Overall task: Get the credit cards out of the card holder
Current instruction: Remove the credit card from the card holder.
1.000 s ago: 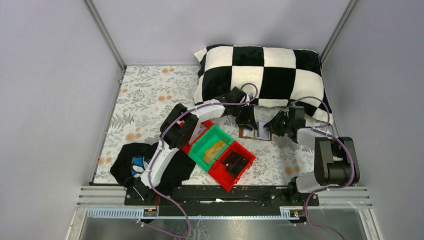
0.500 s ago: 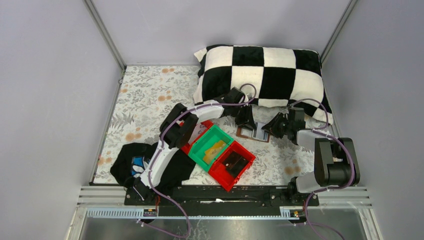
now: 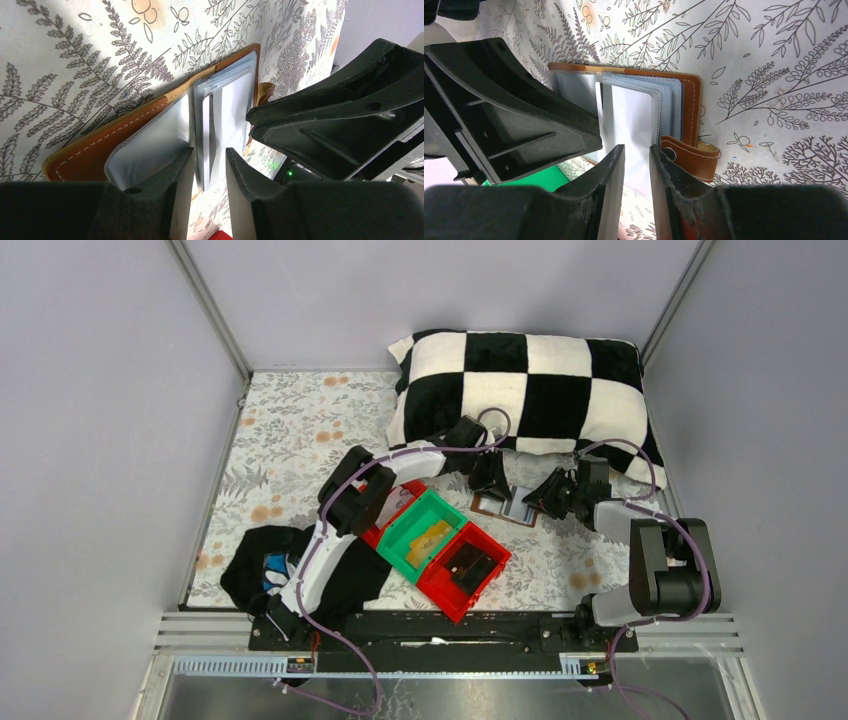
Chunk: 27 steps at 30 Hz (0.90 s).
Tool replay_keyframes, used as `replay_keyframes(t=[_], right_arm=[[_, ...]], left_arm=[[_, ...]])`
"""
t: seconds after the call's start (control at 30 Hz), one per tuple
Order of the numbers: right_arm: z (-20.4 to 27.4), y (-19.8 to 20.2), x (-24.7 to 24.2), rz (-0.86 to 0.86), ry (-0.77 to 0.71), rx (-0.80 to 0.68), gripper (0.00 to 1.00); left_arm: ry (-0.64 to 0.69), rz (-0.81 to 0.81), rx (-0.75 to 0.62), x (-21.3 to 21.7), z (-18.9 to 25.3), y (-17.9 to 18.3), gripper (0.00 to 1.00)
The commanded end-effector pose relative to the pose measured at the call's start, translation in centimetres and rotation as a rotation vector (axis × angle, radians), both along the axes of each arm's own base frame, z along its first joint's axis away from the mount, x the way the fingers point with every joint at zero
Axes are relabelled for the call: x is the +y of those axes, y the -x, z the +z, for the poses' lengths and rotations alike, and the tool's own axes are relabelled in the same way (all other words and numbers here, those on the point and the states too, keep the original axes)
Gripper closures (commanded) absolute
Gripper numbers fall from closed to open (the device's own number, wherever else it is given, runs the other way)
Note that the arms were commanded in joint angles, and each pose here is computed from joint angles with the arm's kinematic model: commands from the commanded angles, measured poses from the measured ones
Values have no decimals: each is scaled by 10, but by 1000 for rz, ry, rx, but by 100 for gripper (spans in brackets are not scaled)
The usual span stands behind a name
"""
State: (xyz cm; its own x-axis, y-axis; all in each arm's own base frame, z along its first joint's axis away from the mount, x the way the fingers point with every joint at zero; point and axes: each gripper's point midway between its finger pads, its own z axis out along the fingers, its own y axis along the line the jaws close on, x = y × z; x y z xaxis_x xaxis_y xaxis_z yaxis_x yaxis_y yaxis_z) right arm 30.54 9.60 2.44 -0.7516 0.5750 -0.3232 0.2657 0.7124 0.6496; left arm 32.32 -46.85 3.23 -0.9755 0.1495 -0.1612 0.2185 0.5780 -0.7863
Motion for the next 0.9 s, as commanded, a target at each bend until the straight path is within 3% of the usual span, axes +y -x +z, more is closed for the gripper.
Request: replay_keyframes(t=[0.0, 0.37, 0.87], right_arm=[[-24, 24, -2, 33, 35, 124, 67], [0, 17, -20, 19, 154, 61, 67], [27, 6, 0, 39, 31, -53, 65]], left_arm=[[-41, 37, -18, 19, 1, -11, 63], [-25, 11, -2, 26, -1, -10, 64], [-20, 6, 2, 27, -1, -8, 64]])
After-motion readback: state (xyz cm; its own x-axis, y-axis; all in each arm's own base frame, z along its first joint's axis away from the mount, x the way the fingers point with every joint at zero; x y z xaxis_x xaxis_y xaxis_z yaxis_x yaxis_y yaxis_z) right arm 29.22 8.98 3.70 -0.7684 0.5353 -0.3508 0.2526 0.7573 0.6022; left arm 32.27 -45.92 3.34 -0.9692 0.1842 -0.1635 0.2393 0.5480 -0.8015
